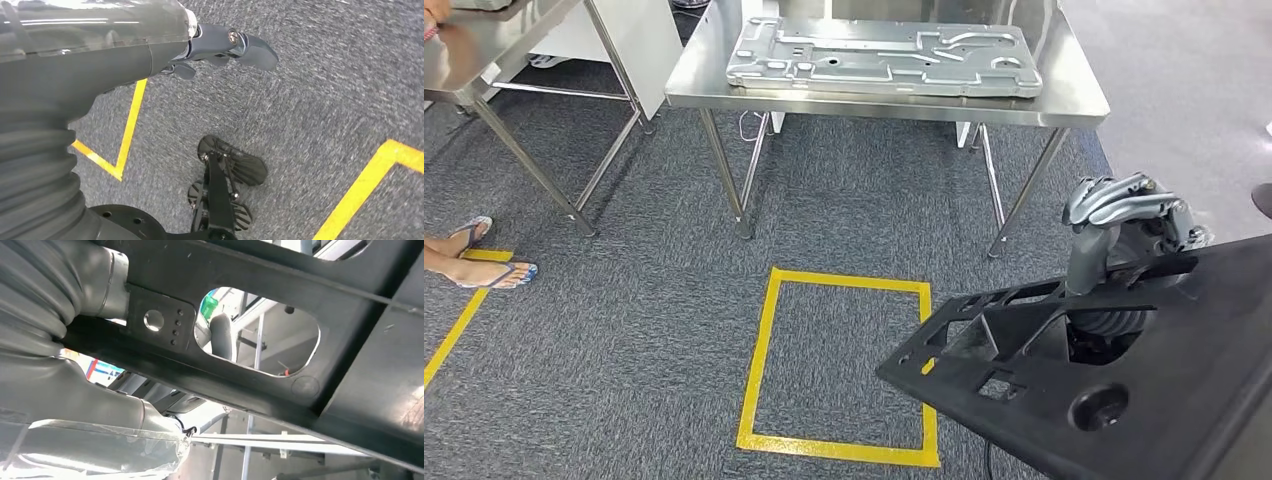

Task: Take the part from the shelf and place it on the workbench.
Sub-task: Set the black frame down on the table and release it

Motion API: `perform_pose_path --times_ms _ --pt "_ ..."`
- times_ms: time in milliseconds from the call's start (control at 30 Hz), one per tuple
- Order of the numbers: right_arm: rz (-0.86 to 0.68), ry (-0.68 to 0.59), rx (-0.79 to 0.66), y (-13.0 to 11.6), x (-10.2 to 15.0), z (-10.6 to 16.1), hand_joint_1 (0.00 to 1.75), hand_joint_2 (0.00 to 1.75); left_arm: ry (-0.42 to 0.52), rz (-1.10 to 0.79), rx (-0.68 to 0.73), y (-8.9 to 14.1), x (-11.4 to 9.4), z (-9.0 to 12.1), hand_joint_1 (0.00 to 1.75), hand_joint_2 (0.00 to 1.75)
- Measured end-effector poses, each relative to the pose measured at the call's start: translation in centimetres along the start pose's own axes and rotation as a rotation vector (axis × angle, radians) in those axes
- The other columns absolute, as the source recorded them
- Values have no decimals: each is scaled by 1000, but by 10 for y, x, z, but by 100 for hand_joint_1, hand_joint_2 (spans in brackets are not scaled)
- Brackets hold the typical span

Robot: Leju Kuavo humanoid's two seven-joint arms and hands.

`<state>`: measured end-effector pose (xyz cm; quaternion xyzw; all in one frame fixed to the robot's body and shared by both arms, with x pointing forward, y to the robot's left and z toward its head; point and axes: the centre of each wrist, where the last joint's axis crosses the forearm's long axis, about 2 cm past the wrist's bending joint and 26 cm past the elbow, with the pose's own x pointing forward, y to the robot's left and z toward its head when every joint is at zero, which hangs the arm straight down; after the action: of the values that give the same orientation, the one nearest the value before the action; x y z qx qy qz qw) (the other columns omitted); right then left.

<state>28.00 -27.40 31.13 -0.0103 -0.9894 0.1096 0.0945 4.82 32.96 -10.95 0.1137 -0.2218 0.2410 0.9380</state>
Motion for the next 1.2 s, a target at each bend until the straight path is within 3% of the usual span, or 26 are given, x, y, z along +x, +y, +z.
perform_pose_path --times_ms 1200 --pt "31 7 21 4 2 -1 175 175 -7 -48 -4 4 0 0 0 175"
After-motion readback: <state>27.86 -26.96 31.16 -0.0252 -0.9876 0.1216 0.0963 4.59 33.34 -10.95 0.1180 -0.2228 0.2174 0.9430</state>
